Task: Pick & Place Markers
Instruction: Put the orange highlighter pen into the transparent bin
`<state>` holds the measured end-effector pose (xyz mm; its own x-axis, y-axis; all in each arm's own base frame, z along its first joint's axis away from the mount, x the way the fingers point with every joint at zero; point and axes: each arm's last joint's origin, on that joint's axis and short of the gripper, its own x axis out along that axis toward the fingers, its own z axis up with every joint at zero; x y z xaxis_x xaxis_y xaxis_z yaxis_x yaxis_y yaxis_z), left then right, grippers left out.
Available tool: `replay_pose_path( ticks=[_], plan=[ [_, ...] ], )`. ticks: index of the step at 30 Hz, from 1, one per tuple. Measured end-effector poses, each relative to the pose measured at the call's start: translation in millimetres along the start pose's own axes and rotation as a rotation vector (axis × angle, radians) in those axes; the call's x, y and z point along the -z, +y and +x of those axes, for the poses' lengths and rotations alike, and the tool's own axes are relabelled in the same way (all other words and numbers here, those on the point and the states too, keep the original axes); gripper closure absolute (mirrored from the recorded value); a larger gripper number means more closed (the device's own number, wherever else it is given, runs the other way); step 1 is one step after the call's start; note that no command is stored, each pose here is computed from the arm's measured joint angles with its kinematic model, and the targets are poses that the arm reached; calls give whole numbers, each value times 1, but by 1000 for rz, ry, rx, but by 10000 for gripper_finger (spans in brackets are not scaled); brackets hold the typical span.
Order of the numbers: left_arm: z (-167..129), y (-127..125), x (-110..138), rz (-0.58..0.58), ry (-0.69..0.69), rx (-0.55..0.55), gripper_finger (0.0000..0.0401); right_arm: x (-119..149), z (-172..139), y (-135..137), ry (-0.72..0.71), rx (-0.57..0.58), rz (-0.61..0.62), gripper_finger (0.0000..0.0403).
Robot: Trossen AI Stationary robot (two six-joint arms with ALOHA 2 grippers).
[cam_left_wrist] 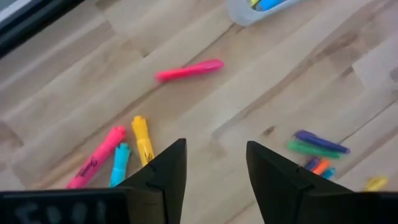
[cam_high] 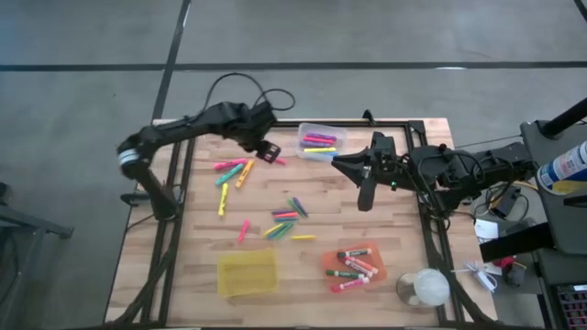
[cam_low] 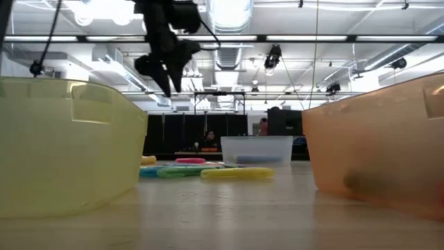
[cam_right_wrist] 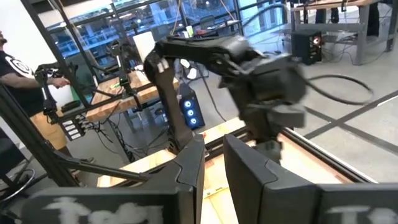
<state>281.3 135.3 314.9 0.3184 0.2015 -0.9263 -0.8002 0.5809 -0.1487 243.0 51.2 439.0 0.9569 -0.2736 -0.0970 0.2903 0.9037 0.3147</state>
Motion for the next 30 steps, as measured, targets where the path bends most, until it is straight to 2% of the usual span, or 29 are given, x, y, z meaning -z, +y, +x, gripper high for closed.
replay_pose_path(
  ticks=[7, 15, 19, 30],
  plan=[
    [-7, 21, 34, -93, -67, 45, 241, -1, 1, -2, -5, 10, -22, 346],
    [16, 37, 67, -127, 11, 5, 241, 0, 1, -1, -5, 12, -21, 346],
    [33, 41, 76, -133, 47, -15, 241, 0, 1, -1, -5, 12, -1, 346],
    [62, 50, 83, -156, 1, 6, 241, 0, 1, -1, -5, 12, 12, 346]
  ],
)
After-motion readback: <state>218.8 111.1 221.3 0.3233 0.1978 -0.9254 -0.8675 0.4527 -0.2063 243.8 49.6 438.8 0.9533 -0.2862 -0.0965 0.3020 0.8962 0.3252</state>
